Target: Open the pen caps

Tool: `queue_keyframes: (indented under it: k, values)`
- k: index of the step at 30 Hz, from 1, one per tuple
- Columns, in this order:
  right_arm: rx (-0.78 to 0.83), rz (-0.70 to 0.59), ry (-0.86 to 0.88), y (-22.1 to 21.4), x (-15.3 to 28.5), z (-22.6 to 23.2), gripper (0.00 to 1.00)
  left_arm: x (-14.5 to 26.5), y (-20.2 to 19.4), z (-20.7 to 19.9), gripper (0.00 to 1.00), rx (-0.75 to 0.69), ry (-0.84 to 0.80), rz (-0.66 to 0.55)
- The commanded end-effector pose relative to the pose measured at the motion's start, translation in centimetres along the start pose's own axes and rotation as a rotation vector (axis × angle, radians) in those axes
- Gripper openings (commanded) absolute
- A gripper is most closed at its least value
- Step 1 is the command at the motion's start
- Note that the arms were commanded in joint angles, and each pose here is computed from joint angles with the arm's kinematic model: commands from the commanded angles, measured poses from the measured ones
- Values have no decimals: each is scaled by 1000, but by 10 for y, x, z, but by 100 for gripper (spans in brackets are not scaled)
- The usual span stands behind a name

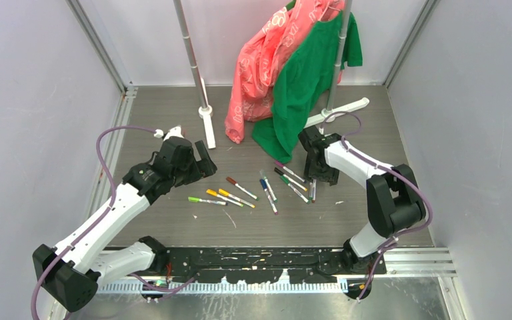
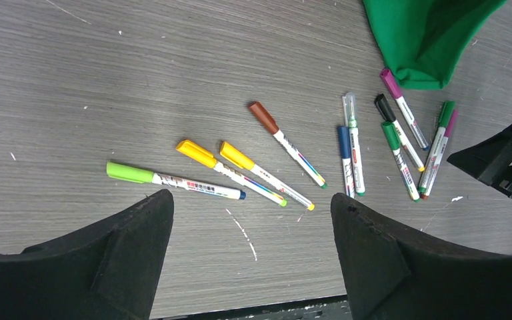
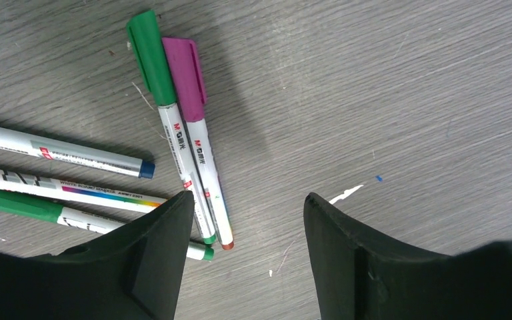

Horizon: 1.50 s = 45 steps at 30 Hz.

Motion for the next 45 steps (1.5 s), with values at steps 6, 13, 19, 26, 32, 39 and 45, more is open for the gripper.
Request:
queue_keyframes:
  k: [6, 13, 19, 26, 32, 39, 45]
  values:
    - [-10, 12, 0, -2, -12, 7, 66, 2, 7, -6, 87, 17, -39, -55]
    - [-11, 18, -7, -3, -17, 8, 66, 2, 9, -5, 87, 6, -35, -65]
    - [-10, 37, -20, -6, -23, 5, 66, -3, 9, -7, 87, 2, -35, -63]
    - [-7, 70, -29, -11, -30, 4, 66, -9, 9, -10, 87, 4, -36, -58]
    - [-11, 79, -40, -13, -34, 1, 65, -14, 6, -11, 87, 11, -36, -47]
    - [-29, 96, -51, -18, -36, -9, 63, -14, 4, -8, 86, 21, -35, -51]
    - [-20, 117, -50, -24, -39, -11, 62, -15, 6, -9, 86, 24, -36, -61]
Point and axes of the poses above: each gripper's point midway between its finger pads, its own x axis back along the fingers, its own z axis along the line the jaws close on, y = z × x, the point moved 5 cm from there along x, back along the fingers, and after that the axes turned 10 degrees about x, right-handed, at the moved point
